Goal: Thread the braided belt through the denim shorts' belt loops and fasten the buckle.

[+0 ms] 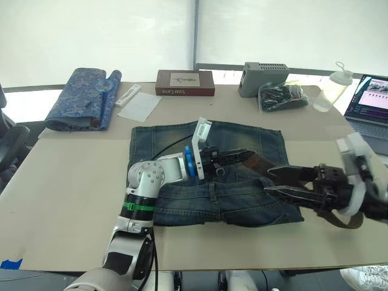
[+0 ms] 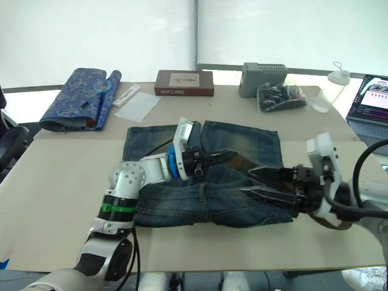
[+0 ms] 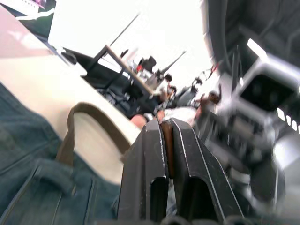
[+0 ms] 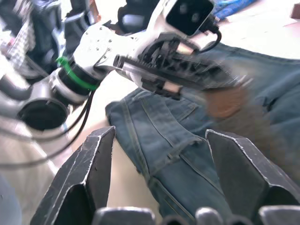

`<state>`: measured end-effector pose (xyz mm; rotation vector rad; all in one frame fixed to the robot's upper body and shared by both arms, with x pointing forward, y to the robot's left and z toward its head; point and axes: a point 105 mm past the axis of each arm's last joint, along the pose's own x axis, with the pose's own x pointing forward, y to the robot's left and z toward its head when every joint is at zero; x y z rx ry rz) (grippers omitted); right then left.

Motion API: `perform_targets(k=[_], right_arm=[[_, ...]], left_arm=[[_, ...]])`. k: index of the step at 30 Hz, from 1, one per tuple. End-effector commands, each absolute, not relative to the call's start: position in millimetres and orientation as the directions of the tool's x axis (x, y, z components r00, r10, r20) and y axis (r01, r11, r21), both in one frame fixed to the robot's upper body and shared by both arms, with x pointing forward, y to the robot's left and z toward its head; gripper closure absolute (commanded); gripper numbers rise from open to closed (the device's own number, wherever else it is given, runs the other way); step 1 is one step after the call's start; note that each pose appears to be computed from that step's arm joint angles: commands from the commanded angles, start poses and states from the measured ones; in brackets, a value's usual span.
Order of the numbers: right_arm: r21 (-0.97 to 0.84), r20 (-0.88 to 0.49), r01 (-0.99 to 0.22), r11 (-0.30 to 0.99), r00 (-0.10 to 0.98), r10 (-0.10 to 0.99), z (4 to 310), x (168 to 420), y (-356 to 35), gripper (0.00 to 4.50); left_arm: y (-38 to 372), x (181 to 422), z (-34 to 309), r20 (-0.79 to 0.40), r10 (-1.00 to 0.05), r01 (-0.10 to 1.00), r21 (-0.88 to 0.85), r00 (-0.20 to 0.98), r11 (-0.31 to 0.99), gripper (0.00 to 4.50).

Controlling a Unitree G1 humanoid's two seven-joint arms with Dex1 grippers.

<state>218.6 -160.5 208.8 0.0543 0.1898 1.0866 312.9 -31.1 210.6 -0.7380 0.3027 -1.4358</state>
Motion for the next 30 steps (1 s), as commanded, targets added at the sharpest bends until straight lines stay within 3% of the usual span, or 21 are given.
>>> perform_targets(k=[1,7,12,20,28,30], right_arm=[[0.165,-0.092,-0.834,0.526,0.518,0.85,197,217,-141,1.06],[0.352,0.099,-0.709,0.611,0.677,0.729,191,235,-135,1.06],[0.471,0.224,-0.664,0.581,0.727,0.649,199,248,-136,1.06],[0.552,0.368,-0.683,0.478,0.715,0.595,223,255,-141,1.06],[0.565,0.39,-0.696,0.443,0.699,0.6,230,254,-144,1.06],[0.557,0.381,-0.698,0.45,0.696,0.609,229,254,-144,1.59]], left_arm=[[-30,324,234,0.347,-0.917,0.745,-0.661,0.197,-0.09,4.5],[-18,327,240,0.402,-0.888,0.65,-0.74,0.223,-0.171,4.5],[-9,319,235,0.383,-0.903,0.61,-0.768,0.192,-0.196,4.5],[-1,312,230,0.364,-0.911,0.597,-0.78,0.193,-0.185,4.5],[7,310,228,0.357,-0.908,0.591,-0.789,0.218,-0.168,4.5],[8,309,227,0.354,-0.909,0.589,-0.791,0.22,-0.165,4.5]])
